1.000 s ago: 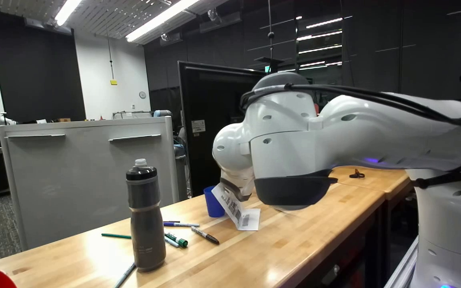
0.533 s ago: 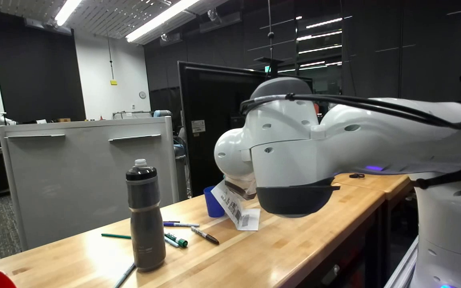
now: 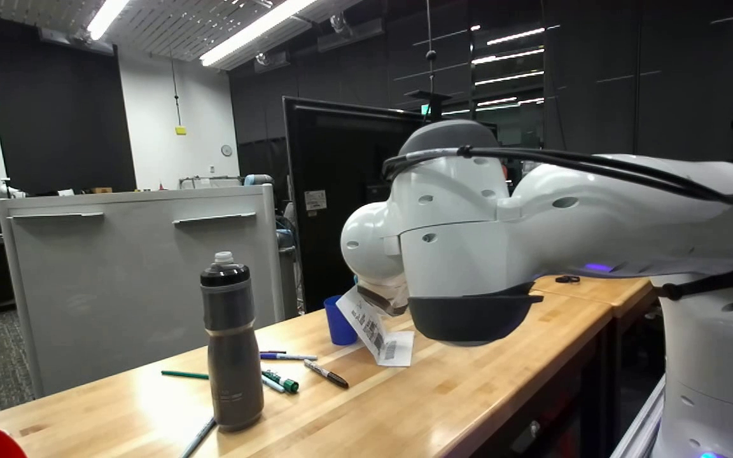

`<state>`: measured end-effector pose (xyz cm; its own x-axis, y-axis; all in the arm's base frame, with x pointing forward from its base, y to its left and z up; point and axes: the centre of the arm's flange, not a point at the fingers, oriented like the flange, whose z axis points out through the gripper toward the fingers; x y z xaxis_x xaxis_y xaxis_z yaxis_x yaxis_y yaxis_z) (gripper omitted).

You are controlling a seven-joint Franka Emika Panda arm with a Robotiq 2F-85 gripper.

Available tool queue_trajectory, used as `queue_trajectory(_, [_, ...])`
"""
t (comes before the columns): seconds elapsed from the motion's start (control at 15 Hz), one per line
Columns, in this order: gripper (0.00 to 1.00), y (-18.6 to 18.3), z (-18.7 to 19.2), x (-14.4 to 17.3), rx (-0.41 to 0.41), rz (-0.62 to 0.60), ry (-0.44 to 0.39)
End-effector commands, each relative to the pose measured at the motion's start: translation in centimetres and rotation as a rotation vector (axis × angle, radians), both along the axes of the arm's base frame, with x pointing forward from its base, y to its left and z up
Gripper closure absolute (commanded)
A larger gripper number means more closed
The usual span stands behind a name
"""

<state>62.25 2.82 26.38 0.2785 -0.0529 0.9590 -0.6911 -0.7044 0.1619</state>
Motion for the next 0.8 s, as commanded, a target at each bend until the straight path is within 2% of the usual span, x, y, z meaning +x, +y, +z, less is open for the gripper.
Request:
queue_trajectory(0.0, [1.0,1.1,0.4,-0.7,0.009,0.018,-0.018])
queue_trajectory(0.73, [1.0,3.7,4.6,-2.3,0.151,0.108,-0.086])
